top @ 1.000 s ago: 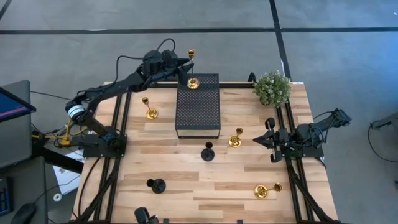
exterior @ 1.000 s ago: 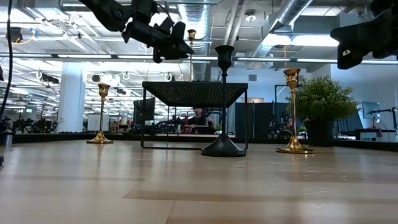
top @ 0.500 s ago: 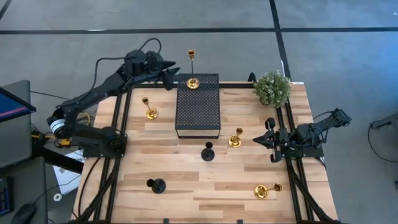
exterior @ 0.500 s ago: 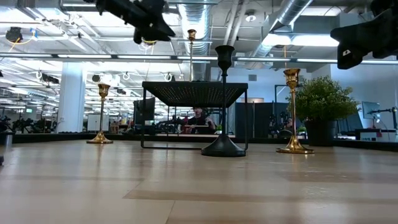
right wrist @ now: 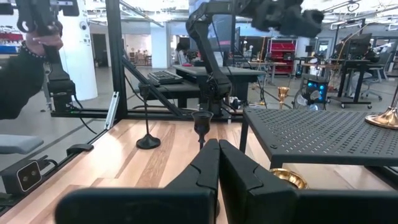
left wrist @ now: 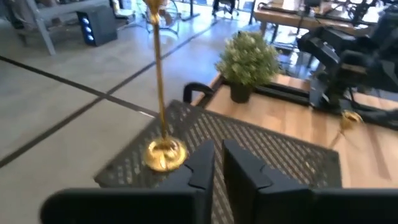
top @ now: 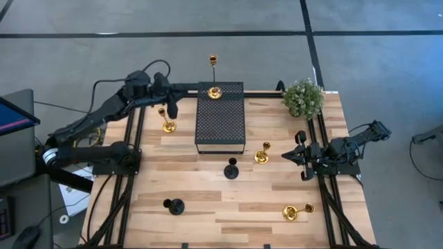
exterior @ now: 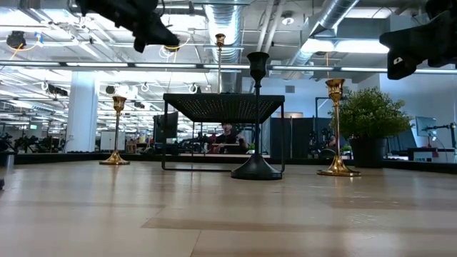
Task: Pick & Place candle stick holders
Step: Put the large gold candle holder on the shelf
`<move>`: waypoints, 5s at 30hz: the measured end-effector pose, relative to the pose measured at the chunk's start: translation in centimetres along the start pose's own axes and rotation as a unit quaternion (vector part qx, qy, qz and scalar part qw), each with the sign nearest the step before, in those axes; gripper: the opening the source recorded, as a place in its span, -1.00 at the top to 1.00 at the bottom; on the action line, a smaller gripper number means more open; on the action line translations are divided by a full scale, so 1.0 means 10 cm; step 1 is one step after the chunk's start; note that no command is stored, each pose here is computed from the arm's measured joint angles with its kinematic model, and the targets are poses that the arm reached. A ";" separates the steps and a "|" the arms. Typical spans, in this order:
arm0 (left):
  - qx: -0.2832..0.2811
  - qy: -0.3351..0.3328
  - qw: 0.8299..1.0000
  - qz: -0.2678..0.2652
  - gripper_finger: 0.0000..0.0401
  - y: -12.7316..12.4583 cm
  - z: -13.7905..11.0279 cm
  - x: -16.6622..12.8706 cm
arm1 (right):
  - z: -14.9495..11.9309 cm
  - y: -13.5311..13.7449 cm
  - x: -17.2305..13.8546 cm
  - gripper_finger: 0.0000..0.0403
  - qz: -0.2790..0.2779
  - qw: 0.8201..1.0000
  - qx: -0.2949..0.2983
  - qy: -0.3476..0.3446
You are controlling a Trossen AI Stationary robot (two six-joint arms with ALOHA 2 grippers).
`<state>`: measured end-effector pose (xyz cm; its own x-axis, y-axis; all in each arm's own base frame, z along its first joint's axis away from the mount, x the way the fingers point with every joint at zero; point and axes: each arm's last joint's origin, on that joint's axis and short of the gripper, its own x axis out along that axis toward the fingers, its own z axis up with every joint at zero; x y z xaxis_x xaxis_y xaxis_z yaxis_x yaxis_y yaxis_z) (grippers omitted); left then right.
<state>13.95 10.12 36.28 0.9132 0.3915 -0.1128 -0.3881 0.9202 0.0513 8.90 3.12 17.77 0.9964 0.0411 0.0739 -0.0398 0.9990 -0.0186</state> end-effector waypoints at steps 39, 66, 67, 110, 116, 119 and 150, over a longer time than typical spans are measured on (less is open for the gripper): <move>0.074 -0.036 0.954 -0.288 0.94 -0.26 -0.46 -0.22 | 0.00 0.00 0.00 1.00 -0.002 1.000 -0.001 0.000; 0.057 -0.010 0.950 -0.307 0.96 -0.27 -0.53 -0.02 | 0.03 0.06 -0.02 1.00 0.114 0.993 -0.003 0.005; 0.058 -0.010 0.950 -0.308 0.97 -0.27 -0.52 -0.01 | 0.05 0.06 -0.02 1.00 0.120 0.993 0.000 0.011; 0.030 -0.019 0.931 -0.363 0.98 -0.46 -0.47 -0.01 | 0.12 0.27 -0.27 1.00 0.359 0.888 0.198 0.209; 0.032 -0.021 0.929 -0.368 0.97 -0.48 -0.47 -0.01 | 0.11 0.28 -0.29 1.00 0.348 0.893 0.193 0.209; 0.032 -0.021 0.929 -0.368 0.97 -0.48 -0.47 -0.01 | 0.11 0.29 -0.29 1.00 0.353 0.891 0.192 0.210; 0.009 -0.014 0.930 -0.368 0.97 -0.48 -0.46 -0.01 | 0.05 0.63 -0.12 0.45 0.357 0.873 0.192 0.272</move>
<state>15.18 5.67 31.47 0.9338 -0.3443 -0.0977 0.3447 0.9386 -0.0135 7.42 9.37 18.08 0.5919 0.7460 -0.3053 -0.5829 0.6577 0.4771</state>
